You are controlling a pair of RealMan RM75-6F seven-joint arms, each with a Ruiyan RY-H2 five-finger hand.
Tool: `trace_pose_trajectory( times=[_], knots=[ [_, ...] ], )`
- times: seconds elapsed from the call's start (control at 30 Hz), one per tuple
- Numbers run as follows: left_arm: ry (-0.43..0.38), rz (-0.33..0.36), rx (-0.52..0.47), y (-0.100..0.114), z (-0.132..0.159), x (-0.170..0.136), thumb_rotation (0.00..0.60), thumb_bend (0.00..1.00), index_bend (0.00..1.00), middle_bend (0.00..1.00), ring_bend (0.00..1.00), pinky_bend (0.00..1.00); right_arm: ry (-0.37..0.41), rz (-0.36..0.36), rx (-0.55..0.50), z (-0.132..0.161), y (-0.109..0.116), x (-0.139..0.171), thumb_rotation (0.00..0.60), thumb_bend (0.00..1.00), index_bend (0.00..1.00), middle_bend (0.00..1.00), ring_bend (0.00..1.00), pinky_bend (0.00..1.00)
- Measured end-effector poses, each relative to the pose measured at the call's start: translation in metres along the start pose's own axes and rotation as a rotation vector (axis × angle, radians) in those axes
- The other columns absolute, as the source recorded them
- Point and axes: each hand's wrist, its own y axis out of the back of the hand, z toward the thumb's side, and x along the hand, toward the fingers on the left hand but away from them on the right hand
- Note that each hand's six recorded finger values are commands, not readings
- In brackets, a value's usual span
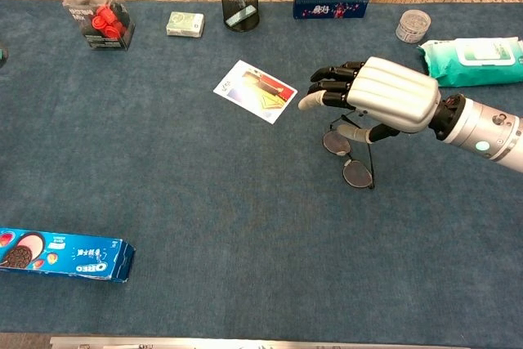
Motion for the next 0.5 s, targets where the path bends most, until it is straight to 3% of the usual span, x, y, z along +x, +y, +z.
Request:
trace_pose_trajectory(
  times=[0.5],
  knots=[
    [-0.002,-0.001,0.002,-0.001,0.001,0.000,0.600,0.59,0.49,0.39,0.36,0.45,0.055,0.002,0.050,0.013,0.018,0.004,0.600,0.36,0.27,0.30,0.17,0.35]
  ],
)
